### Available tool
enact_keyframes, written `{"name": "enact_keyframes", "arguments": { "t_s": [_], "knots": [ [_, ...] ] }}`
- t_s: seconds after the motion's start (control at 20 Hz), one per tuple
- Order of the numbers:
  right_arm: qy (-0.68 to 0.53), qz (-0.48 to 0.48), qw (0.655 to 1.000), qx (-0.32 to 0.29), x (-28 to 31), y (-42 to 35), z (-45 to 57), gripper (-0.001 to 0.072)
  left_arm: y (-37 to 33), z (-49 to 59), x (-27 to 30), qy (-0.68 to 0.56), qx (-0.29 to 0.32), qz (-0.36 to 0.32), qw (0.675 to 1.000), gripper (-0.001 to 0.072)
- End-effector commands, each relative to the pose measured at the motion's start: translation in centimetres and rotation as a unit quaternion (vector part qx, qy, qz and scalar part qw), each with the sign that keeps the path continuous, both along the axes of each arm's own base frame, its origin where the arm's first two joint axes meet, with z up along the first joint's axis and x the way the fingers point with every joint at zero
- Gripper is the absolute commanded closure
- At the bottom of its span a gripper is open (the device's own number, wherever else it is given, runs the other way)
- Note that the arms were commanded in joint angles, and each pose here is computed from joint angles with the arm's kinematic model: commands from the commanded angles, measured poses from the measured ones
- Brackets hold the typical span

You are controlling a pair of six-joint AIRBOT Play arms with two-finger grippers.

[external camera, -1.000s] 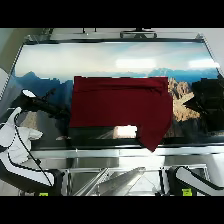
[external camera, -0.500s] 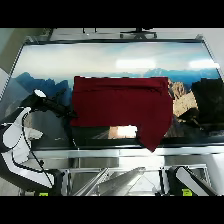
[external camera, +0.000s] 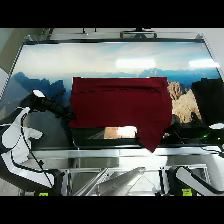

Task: Fold the shirts.

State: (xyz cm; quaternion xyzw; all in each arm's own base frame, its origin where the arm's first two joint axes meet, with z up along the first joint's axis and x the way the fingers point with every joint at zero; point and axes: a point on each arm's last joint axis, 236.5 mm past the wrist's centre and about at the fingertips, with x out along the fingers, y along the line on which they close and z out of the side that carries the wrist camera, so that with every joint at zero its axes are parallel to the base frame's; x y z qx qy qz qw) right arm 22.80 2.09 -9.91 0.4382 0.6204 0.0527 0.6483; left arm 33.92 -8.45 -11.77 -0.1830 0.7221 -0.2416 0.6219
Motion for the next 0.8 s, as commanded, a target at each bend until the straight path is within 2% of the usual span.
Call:
{"name": "enact_keyframes", "arguments": {
  "t_s": [0.0,0.1,0.15,0.2,0.25,0.4,0.45,0.5,0.6,0.75],
  "knots": [
    [-0.019,0.005,0.999,0.03,0.8,1.6,-1.2,0.0187,-0.2,0.2,0.1,-0.002,-0.006,0.001,1.0,0.0683],
    [-0.006,0.021,0.999,0.035,0.6,2.6,-2.2,0.0189,-0.2,0.2,0.1,-0.002,-0.006,0.001,1.0,0.0683],
    [0.002,0.03,0.999,0.039,0.4,3.1,-2.5,0.0213,-0.2,0.3,0.1,-0.002,-0.006,0.001,1.0,0.0683],
    [0.005,0.04,0.998,0.042,0.1,3.7,-2.8,0.0286,-0.2,0.3,0.0,-0.001,-0.007,0.0,1.0,0.0683],
    [0.008,0.045,0.998,0.044,0.0,3.9,-2.8,0.0322,-0.3,0.3,0.0,0.001,-0.008,-0.001,1.0,0.0683],
    [0.005,0.046,0.998,0.04,0.2,3.6,-2.8,0.0328,-0.3,0.3,0.0,0.0,-0.007,-0.001,1.0,0.0683],
    [0.004,0.046,0.998,0.041,0.3,3.6,-2.6,0.042,-0.2,0.3,0.0,0.001,-0.007,-0.001,1.0,0.0683],
    [0.002,0.047,0.998,0.044,0.4,3.5,-2.4,0.0569,-0.3,0.4,-0.2,0.003,-0.009,-0.002,1.0,0.0683],
    [-0.008,0.053,0.997,0.051,0.9,3.4,-1.3,0.0696,0.1,0.3,-0.2,0.003,-0.006,0.0,1.0,0.0682],
    [-0.056,0.046,0.997,0.029,3.9,1.6,1.6,0.0693,1.8,0.9,0.4,0.003,-0.012,0.023,1.0,0.0683]
  ]
}}
